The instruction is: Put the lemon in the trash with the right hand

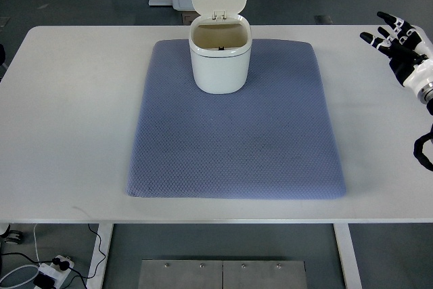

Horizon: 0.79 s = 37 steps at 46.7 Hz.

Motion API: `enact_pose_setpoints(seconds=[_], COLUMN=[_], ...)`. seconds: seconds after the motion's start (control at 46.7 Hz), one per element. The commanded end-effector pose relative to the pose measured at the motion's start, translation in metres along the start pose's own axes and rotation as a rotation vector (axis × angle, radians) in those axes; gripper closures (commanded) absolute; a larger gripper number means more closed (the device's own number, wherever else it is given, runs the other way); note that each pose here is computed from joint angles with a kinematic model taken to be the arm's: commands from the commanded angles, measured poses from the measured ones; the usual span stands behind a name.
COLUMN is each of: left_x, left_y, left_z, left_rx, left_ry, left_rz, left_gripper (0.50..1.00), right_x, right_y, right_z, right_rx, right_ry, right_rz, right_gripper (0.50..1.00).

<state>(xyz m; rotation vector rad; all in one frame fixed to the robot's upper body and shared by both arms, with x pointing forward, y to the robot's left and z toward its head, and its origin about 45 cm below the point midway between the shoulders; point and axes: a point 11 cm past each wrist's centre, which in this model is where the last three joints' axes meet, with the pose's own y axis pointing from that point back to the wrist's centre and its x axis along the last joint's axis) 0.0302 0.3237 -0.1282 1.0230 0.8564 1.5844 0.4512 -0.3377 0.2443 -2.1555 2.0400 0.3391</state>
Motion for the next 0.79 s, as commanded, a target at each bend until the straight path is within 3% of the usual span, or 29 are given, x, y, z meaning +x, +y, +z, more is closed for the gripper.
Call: enact_pose_setpoints(seconds=[0.0,0.385,0.771], left_x=[0.000,0.000,0.000], left_y=[0.000,0.000,0.000], left_z=[0.000,0.000,0.000], left_rx=[0.000,0.000,0.000], left_ry=[0.001,-0.001,0.001], left_rz=[0.000,0.000,0.000], left_gripper=[0.500,0.500,0.500], right_x=[0.000,-0.009,0.000], right_y=[-0.007,-0.019,-0.013], right_z=[0.009,0.041,0.055], right_rx=[0.001,-0.115,-0.104], right_ry=[-0.031,-0.233,-0.344], right_rz=[0.010,0.029,0.060], right_gripper=[0.500,0.500,0.500])
